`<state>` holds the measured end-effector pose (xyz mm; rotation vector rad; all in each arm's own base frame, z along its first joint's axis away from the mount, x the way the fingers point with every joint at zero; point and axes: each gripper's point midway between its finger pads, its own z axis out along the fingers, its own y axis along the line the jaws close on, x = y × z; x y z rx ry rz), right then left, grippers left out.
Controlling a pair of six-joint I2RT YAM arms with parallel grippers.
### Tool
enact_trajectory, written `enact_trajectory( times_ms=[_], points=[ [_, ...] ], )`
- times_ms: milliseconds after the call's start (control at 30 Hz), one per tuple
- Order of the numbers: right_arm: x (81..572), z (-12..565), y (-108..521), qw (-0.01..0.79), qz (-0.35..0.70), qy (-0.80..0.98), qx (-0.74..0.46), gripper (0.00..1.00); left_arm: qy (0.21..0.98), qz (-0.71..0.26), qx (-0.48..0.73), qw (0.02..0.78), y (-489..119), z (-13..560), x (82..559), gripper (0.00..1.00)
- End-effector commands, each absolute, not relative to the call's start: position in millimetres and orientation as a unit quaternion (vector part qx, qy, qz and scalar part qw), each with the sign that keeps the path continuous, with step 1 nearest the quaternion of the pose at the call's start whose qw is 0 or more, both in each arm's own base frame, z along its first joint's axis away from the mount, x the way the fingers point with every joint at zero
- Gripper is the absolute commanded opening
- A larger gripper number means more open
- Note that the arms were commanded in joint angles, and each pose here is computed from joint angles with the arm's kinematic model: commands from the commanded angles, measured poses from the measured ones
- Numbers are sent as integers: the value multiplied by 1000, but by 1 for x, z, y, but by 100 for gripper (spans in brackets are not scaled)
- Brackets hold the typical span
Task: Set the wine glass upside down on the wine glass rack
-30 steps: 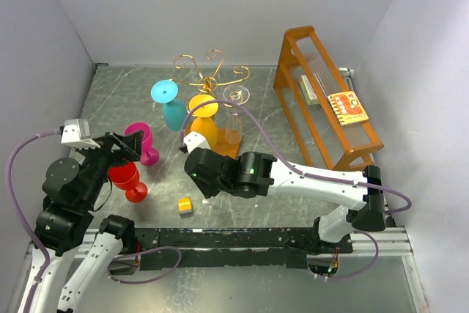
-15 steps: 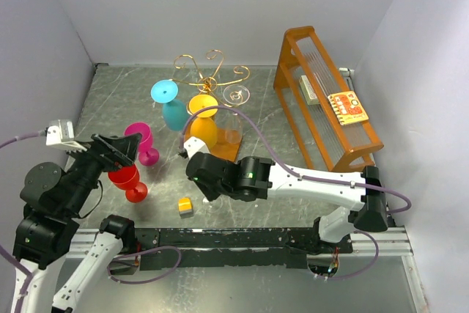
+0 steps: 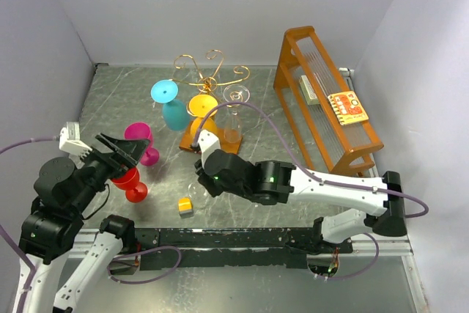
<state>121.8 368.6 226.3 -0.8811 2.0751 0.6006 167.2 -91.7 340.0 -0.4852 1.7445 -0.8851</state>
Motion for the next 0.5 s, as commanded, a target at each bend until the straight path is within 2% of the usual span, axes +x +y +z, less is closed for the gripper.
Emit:
enact_trajectory(
  times_ms=[0, 267, 467],
  points=[
    [131, 275, 380, 467, 296, 772, -313, 0, 729, -414, -238, 490, -101, 327, 159, 100],
    [122, 348, 388, 544, 407, 665, -309, 0, 707, -478, -287, 435, -114, 328, 155, 100],
    [116, 388, 389, 584, 460, 600, -295, 0, 695, -454, -332, 448, -97, 340, 156, 100]
  ],
)
